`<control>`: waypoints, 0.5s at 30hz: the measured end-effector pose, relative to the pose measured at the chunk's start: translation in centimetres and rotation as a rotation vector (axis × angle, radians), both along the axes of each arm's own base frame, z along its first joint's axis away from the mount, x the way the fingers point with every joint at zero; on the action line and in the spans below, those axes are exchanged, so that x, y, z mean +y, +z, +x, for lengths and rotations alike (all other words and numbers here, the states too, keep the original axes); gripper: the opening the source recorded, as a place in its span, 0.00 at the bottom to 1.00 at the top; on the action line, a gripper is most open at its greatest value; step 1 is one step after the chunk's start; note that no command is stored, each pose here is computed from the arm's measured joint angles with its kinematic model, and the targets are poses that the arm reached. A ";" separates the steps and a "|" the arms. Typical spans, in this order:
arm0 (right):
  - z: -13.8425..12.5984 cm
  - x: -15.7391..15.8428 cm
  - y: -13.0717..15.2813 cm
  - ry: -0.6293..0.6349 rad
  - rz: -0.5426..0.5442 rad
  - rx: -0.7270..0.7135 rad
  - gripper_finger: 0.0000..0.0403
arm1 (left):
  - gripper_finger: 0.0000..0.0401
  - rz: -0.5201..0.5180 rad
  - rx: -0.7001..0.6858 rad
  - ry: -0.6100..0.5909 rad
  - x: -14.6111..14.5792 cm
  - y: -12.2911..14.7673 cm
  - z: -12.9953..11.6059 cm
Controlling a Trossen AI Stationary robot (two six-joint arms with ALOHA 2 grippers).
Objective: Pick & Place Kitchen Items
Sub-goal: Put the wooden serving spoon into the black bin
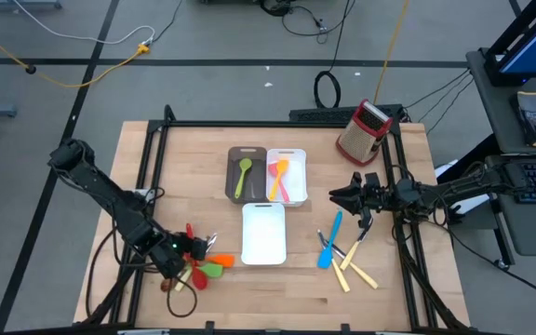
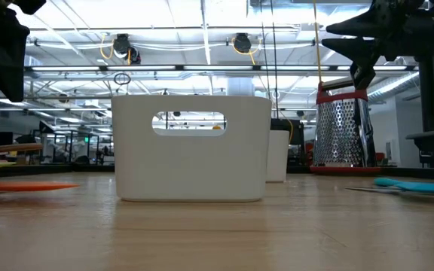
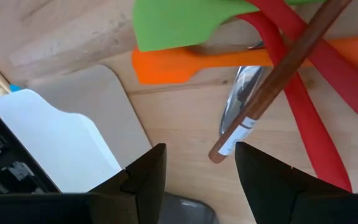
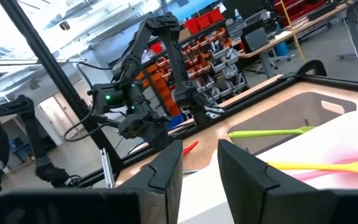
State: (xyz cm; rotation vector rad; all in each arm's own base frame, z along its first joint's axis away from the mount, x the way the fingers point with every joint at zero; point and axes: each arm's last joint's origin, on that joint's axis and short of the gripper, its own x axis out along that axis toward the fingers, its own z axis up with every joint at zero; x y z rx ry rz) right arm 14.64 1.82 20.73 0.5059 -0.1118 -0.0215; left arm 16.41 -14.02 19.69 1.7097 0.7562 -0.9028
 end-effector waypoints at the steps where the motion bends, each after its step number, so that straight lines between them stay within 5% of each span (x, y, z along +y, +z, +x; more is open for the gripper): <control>1: 0.0 0.0 0.0 0.001 0.006 0.000 0.23 | 0.49 0.005 0.001 -0.008 0.0 0.0 0.0; 15: 0.0 0.0 0.0 0.011 0.103 -0.005 0.23 | 0.49 0.026 0.035 -0.139 -0.5 -0.1 -0.5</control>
